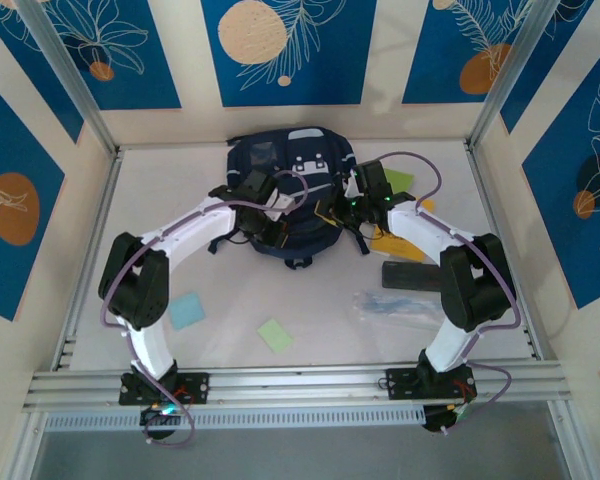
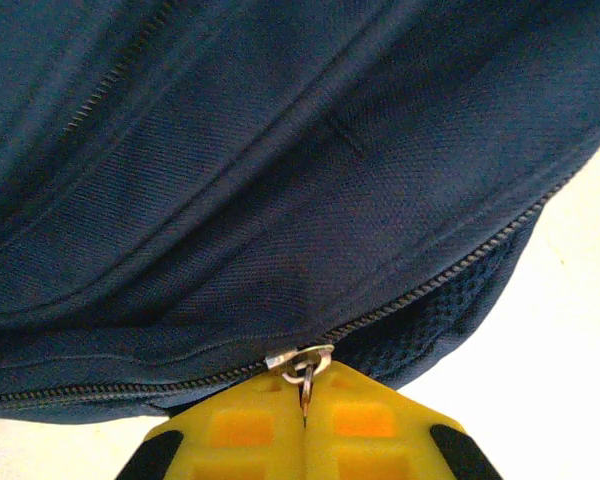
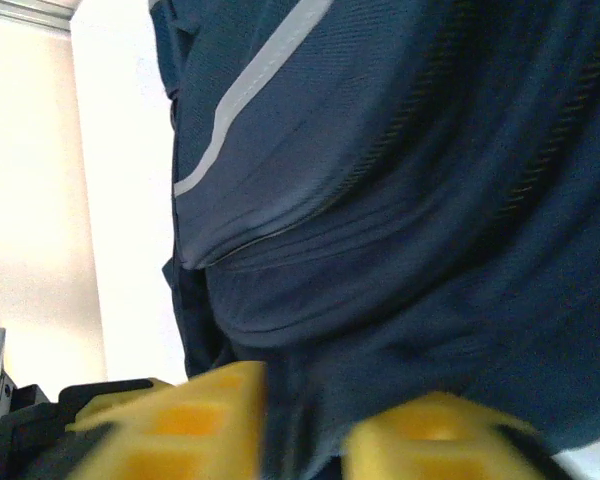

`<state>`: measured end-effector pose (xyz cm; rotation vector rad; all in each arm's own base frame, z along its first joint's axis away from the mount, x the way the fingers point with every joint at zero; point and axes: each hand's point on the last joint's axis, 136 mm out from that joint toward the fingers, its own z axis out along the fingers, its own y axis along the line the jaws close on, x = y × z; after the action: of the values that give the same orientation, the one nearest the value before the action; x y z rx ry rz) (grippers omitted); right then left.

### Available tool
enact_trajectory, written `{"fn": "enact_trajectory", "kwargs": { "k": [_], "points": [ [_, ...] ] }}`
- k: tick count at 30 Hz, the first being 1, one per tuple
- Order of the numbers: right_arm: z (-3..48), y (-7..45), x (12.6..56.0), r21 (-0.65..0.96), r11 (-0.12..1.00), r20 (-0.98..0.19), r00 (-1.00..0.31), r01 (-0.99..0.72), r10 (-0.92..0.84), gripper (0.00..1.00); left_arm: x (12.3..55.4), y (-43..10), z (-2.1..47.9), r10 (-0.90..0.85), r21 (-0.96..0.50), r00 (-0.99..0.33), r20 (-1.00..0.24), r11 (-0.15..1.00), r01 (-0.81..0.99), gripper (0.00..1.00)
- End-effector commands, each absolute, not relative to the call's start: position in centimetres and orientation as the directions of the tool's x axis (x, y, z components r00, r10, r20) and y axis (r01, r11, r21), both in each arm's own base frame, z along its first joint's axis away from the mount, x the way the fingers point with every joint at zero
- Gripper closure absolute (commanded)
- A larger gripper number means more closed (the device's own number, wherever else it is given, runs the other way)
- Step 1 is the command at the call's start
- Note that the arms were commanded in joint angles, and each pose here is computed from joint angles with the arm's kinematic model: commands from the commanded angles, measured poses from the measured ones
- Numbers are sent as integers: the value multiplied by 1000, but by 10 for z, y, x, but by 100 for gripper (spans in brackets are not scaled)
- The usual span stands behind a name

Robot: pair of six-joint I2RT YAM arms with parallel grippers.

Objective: Pack the student bag

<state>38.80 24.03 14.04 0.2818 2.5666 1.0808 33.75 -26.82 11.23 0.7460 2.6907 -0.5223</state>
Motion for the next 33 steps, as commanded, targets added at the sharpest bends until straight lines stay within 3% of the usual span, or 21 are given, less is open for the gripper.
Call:
{"fn": "enact_trajectory", "kwargs": {
  "k": [1,2,3,7,11,21,25,26,28,30,31,33],
  "points": [
    [151,245,365,747,663,-186,-942,51,281,21,334,-278,121,393,-352,-853,-344,788,505,100],
    [150,244,357,752,654,-160,-941,79,297,2,333,-281,123,375,-376,-860,-346,785,493,100],
    [149,244,349,758,644,-139,-940,101,310,1,333,-284,125,351,-400,-869,-348,783,477,100],
    [136,237,319,762,606,-40,-918,228,395,1,334,-288,129,289,-438,-883,-369,784,439,100],
    [120,238,306,794,498,59,-860,348,507,1,332,-292,130,248,-477,-895,-370,776,412,100],
    [104,266,344,852,380,29,-757,360,653,1,312,-310,142,205,-553,-898,-389,727,406,100],
    [99,290,361,863,381,9,-764,332,646,2,304,-316,145,204,-568,-896,-393,712,412,100],
    [96,296,364,867,379,7,-769,323,640,9,304,-316,145,204,-571,-897,-392,710,411,100],
    [94,302,368,877,365,9,-771,313,637,38,302,-312,143,215,-554,-894,-393,721,417,100],
    [96,302,370,878,376,-9,-775,296,632,87,301,-298,133,242,-493,-890,-386,761,421,100],
    [96,299,370,871,394,-22,-777,294,629,100,301,-289,128,258,-456,-889,-378,784,422,100],
    [97,292,369,845,460,-75,-792,272,606,100,299,-263,115,293,-367,-893,-342,833,415,100]
  ]
}}
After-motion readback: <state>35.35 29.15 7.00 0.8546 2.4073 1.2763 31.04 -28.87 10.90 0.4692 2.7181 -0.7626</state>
